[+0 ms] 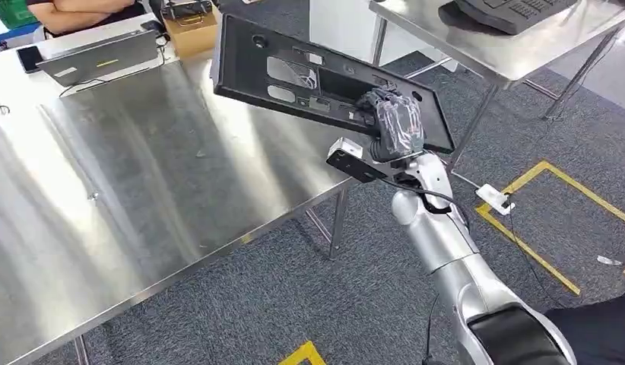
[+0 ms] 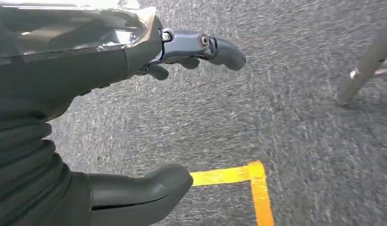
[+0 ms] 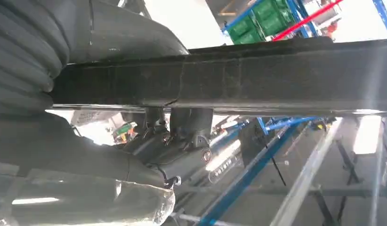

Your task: Take the parts from the cabinet and place them on the table.

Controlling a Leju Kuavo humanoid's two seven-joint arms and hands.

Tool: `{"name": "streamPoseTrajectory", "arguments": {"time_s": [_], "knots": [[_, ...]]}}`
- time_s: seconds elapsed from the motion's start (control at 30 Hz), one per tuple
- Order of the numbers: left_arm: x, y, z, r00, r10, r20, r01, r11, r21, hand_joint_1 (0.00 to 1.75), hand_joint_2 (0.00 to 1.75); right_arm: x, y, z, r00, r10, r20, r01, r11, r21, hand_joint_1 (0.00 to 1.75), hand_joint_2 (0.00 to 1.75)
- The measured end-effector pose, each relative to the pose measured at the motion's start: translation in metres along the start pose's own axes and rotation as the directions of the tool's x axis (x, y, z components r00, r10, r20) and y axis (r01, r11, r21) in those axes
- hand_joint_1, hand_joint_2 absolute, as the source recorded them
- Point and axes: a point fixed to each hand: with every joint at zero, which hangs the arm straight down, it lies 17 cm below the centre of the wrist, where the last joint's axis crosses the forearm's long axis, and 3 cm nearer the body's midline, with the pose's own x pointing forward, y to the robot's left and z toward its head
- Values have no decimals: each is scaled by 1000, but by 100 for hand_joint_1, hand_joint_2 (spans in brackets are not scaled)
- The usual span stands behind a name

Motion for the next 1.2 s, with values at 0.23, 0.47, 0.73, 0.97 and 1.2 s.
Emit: {"name": "streamPoseTrajectory", "arguments": {"time_s": [0.23,0.47,0.73,0.97,1.2], "knots": [[1,1,0,1000,-1,6,1,1000,1,0,175,-6,-1,2,1000,15,-10,-15,1000,1,175,175],[2,5,-2,1000,-4,8,4,1000,6,0,175,-14,-1,7,999,32,-28,-32,999,7,175,175],[7,4,-3,1000,-3,25,3,1000,4,0,175,-19,-2,9,998,58,-33,-58,998,14,175,175],[8,4,-3,1000,-6,28,6,1000,1,0,175,-21,-2,9,997,61,-40,-60,998,17,175,175],[13,2,-4,999,-5,35,5,1000,-2,0,175,-25,-4,10,997,69,-43,-68,998,17,175,175]]}}
